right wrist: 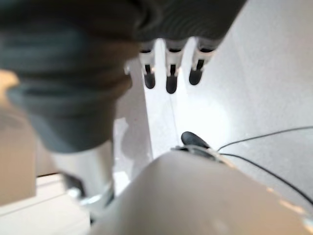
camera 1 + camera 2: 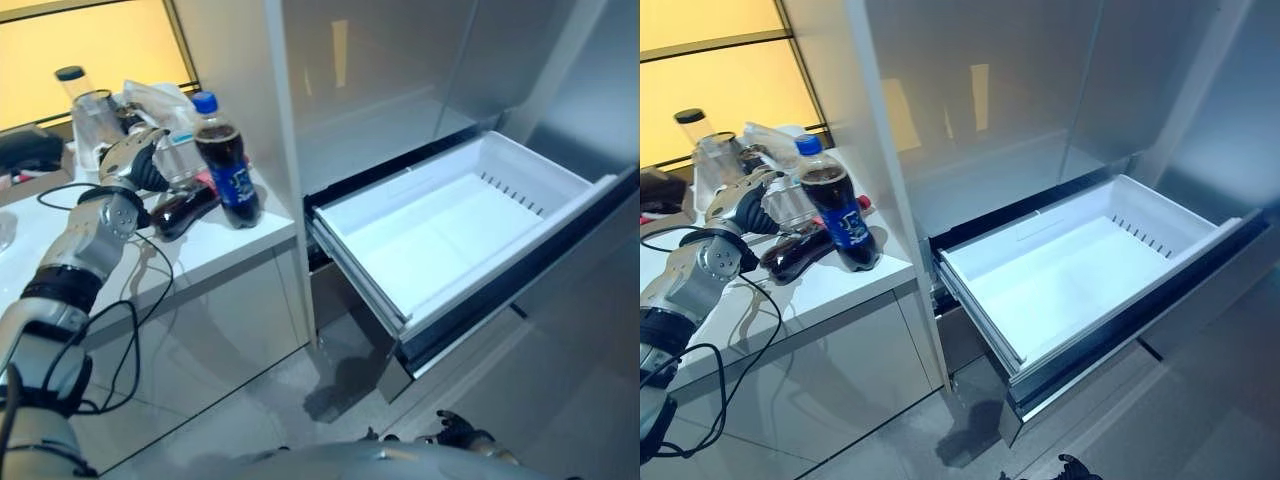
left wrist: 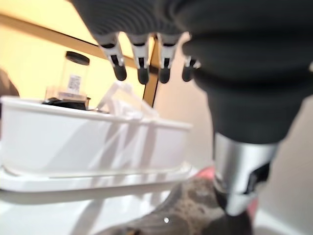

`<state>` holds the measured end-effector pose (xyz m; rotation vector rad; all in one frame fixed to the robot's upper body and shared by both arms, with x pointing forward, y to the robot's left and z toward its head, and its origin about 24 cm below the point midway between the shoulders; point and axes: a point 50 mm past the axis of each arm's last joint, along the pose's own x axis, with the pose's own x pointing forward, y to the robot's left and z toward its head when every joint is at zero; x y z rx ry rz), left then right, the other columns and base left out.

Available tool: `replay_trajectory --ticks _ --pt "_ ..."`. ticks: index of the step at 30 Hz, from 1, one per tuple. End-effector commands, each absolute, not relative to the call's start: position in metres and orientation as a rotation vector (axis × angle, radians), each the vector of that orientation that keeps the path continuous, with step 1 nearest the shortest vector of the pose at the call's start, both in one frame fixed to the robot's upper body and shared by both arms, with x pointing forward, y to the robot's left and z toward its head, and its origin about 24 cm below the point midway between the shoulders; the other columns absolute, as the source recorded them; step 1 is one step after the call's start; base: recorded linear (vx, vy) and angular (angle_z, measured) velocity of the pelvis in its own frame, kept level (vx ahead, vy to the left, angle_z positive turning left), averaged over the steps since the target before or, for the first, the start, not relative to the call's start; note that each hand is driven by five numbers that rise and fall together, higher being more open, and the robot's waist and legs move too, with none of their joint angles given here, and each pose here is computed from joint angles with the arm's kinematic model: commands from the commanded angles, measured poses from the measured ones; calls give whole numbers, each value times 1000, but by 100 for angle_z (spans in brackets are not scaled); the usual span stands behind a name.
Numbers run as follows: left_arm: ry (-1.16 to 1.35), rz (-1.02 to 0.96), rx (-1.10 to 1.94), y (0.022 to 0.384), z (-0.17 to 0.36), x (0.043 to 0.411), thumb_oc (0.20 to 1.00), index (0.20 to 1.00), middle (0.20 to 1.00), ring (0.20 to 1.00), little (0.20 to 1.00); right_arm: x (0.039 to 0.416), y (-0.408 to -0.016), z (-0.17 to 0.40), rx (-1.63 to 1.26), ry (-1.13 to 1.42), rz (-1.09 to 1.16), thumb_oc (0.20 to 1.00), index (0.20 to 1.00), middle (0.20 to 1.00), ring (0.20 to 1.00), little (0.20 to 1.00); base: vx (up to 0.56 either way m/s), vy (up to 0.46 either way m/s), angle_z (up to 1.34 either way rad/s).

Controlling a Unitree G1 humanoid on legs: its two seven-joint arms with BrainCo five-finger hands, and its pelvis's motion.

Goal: Take the drinks into the refrigerator

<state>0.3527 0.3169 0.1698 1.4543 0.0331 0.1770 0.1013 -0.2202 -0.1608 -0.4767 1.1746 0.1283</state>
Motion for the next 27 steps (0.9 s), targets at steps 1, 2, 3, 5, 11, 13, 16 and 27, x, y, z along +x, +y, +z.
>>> replay_trajectory --ticks 1,2,3,5,11,13,16,27 --pt "-16 332 1510 329 230 366 1000 1000 1000 1000 1000 109 -212 -162 -475 1169 174 1000 1000 1000 1000 1000 -3 2 -7" --pt "11 319 1475 330 226 367 1000 1000 1000 1000 1000 110 -212 -161 -477 1169 180 1000 1000 1000 1000 1000 4 -3 -4" --pt "21 309 1459 329 228 369 1000 1000 1000 1000 1000 111 -210 -161 -481 1168 189 1000 1000 1000 1000 1000 21 -6 -3" --pt "64 281 1405 331 223 371 1000 1000 1000 1000 1000 112 -210 -161 -478 1172 192 1000 1000 1000 1000 1000 19 -2 -1" --pt "173 216 1396 326 202 378 1000 1000 1000 1000 1000 113 -209 -161 -476 1178 193 1000 1000 1000 1000 1000 16 -2 -3" --pt "214 205 1375 329 194 377 1000 1000 1000 1000 1000 115 -210 -161 -473 1176 184 1000 1000 1000 1000 1000 29 0 -8" --pt "319 215 1323 344 174 368 1000 1000 1000 1000 1000 116 -211 -161 -468 1182 176 1000 1000 1000 1000 1000 41 -1 -13" --pt "547 254 1184 391 135 328 1000 1000 1000 1000 1000 124 -220 -157 -465 1182 142 1000 1000 1000 1000 1000 16 0 -2"
